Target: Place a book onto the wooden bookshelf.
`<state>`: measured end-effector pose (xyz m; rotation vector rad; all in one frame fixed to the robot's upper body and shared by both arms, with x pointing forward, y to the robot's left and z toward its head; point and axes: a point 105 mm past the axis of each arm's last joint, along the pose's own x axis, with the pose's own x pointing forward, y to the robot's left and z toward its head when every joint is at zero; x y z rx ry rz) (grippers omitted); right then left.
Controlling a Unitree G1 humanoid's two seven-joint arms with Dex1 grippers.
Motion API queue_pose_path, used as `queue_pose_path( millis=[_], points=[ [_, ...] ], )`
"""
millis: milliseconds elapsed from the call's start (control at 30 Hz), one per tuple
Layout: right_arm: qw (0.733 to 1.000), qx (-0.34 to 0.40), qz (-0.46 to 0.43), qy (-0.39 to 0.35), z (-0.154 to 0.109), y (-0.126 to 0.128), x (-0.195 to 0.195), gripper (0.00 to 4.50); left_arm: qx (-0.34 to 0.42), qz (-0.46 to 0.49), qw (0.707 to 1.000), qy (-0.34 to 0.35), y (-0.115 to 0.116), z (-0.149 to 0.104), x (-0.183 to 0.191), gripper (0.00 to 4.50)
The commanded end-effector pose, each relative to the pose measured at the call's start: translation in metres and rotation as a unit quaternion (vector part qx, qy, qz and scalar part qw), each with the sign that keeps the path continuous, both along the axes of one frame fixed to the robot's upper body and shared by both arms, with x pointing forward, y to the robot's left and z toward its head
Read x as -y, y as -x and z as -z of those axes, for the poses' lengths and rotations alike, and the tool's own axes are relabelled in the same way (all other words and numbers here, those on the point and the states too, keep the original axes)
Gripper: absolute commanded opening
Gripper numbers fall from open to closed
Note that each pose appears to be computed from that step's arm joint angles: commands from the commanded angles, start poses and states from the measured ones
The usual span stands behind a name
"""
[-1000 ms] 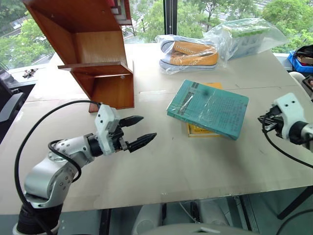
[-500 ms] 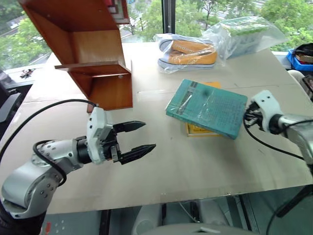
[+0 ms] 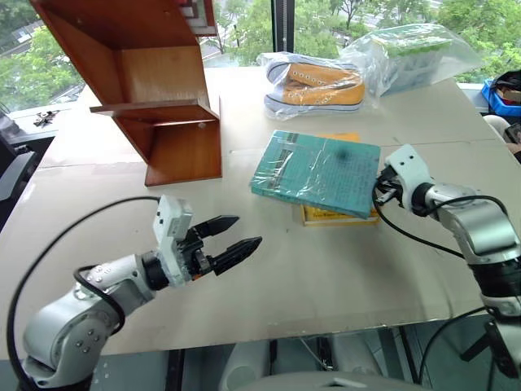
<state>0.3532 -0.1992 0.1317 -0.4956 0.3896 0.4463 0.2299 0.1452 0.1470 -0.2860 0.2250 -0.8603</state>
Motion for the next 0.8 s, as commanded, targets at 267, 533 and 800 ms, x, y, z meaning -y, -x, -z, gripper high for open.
queue_pose_path(
  millis=[267, 533, 800],
  points=[
    [0.970, 0.064, -0.200, -0.126, -0.062, 0.117, -0.002, 3.20, -0.230, -0.094, 0.954, 0.166, -0.031, 0.046, 0.034, 4.50],
    [0.947, 0.070, -0.263, -0.171, -0.074, 0.157, -0.019, 4.48, -0.334, -0.117, 0.892, 0.282, -0.070, 0.044, 0.063, 4.50],
    [0.950, 0.083, -0.249, -0.169, -0.069, 0.163, -0.025, 4.48, -0.375, -0.163, 0.847, 0.340, -0.115, 0.050, 0.093, 4.50]
  ],
)
